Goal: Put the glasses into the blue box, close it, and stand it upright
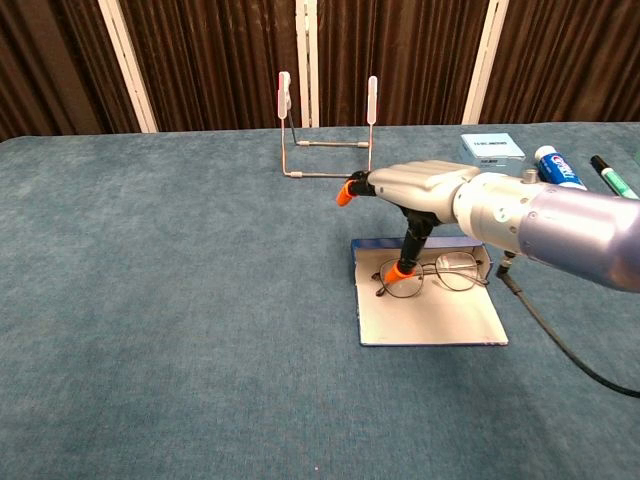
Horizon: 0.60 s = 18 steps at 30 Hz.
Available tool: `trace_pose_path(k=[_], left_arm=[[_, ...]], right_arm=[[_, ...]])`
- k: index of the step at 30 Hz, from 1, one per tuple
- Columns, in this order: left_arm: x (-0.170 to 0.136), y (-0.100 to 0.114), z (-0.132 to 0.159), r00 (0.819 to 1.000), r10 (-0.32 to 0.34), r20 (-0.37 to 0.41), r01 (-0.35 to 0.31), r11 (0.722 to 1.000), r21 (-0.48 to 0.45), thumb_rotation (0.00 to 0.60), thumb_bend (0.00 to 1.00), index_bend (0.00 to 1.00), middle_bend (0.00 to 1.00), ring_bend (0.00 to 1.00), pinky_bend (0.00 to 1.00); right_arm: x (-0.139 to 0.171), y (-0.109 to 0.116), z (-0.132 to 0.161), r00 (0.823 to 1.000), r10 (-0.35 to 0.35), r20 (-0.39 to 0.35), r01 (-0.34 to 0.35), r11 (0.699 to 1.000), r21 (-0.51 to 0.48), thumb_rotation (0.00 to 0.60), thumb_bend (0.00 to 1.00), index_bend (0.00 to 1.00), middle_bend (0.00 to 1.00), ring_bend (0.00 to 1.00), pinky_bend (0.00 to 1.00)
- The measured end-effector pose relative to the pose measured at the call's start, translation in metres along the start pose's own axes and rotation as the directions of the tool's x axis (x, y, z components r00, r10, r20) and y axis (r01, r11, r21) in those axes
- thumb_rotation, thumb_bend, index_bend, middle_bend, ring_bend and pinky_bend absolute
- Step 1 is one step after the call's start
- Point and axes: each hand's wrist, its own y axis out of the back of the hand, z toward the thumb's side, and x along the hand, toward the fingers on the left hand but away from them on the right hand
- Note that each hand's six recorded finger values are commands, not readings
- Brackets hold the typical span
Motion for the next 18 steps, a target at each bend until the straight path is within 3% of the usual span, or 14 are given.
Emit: trace_pose_path(k=[18], left_arm=[[0.003,-0.004,0.000,1.000,-0.012,-0.011,0.012,1.000,0.009,0.600,0.00,0.00,0.00,0.00,0.00]], right_arm=[[-0.016,-0.010,-0.042,0.994,-0.010,0.110,0.009,1.000,0.010,0.600,0.00,0.16,0.00,0.00,0.00]])
